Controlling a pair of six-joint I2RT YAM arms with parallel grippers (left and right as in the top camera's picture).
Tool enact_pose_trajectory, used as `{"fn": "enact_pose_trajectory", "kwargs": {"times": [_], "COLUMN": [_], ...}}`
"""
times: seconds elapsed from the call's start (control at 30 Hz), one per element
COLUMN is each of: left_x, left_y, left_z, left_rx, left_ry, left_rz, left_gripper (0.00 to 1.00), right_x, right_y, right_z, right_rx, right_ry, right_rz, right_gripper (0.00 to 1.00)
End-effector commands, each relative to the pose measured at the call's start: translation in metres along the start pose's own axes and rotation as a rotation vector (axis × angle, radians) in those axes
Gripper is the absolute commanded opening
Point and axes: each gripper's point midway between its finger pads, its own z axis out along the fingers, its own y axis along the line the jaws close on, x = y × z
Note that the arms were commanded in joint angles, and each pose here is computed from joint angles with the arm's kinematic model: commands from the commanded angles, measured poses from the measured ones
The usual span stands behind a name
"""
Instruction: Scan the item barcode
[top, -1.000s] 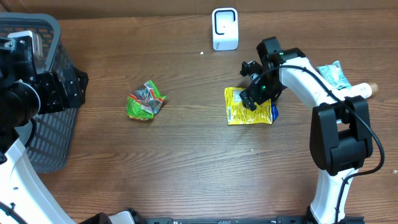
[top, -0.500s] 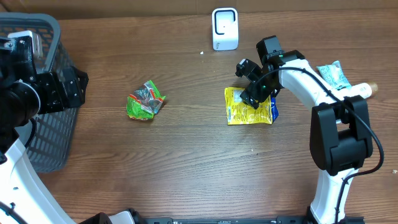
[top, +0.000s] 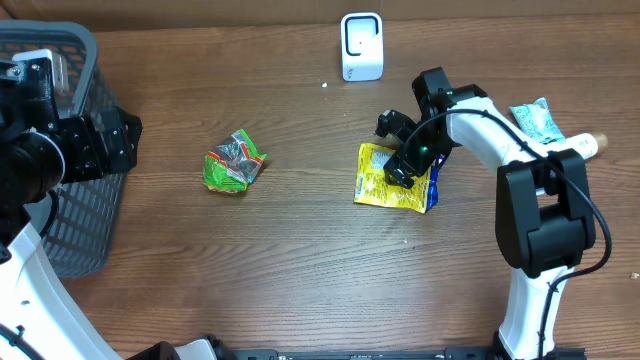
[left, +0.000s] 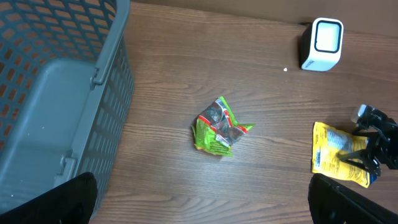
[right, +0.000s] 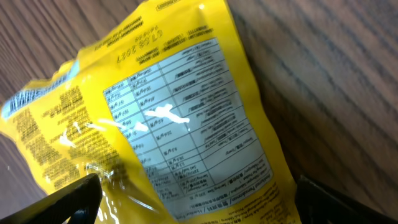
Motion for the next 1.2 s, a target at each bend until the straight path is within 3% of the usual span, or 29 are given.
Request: {"fn": "enact_pose_trajectory", "kwargs": {"times": [0.0, 0.1, 0.17, 0.23, 0.3, 0.53, 0.6, 0.7, 0.83, 0.97, 1.17], "left_x": [0.000, 0.000, 0.000, 0.000, 0.000, 0.000, 0.000, 0.000, 0.000, 0.000, 0.000], "left_y": [0.000, 0.000, 0.000, 0.000, 0.000, 0.000, 0.000, 0.000, 0.000, 0.000, 0.000], "left_z": [0.001, 0.001, 0.001, 0.001, 0.001, 0.001, 0.001, 0.001, 0.001, 0.001, 0.001], "left_rx": [0.009, 0.009, 0.009, 0.008, 0.009, 0.008, 0.008, 0.009, 0.009, 0.008, 0.008], "left_ry": [-0.001, -0.001, -0.001, -0.001, -0.001, -0.001, -0.001, -0.001, -0.001, -0.001, -0.001], "left_rz": [0.008, 0.007, 0.007, 0.008, 0.007, 0.008, 0.007, 0.008, 0.007, 0.007, 0.008], "left_gripper": [1.00, 1.00, 0.99, 1.00, 1.00, 1.00, 1.00, 1.00, 1.00, 1.00, 1.00], "right_x": [0.030, 0.039, 0.039, 0.037, 0.033, 0.029, 0.023, 0.013, -0.009, -0.037, -0.040], "right_y": [0.022, 0.034, 0.040, 0.044, 0.048, 0.048, 0.036, 0.027, 0.022, 0.047, 0.104], "right_z": [0.037, 0.044, 0.045, 0.045, 0.044, 0.043, 0.038, 0.023, -0.009, -0.030, -0.013], "right_rx": [-0.104, -0.152, -0.184, -0.206, -0.231, -0.238, -0.214, -0.203, -0.132, -0.101, -0.066], "right_ry": [0.053, 0.056, 0.050, 0.043, 0.031, 0.032, 0.018, 0.014, 0.037, 0.067, 0.193], "right_rz": [0.094, 0.121, 0.143, 0.193, 0.249, 0.418, 0.556, 0.606, 0.548, 0.415, 0.274], "right_gripper": [1.00, 0.93, 0.80, 0.51, 0.32, 0.09, 0.04, 0.04, 0.18, 0.29, 0.64]}}
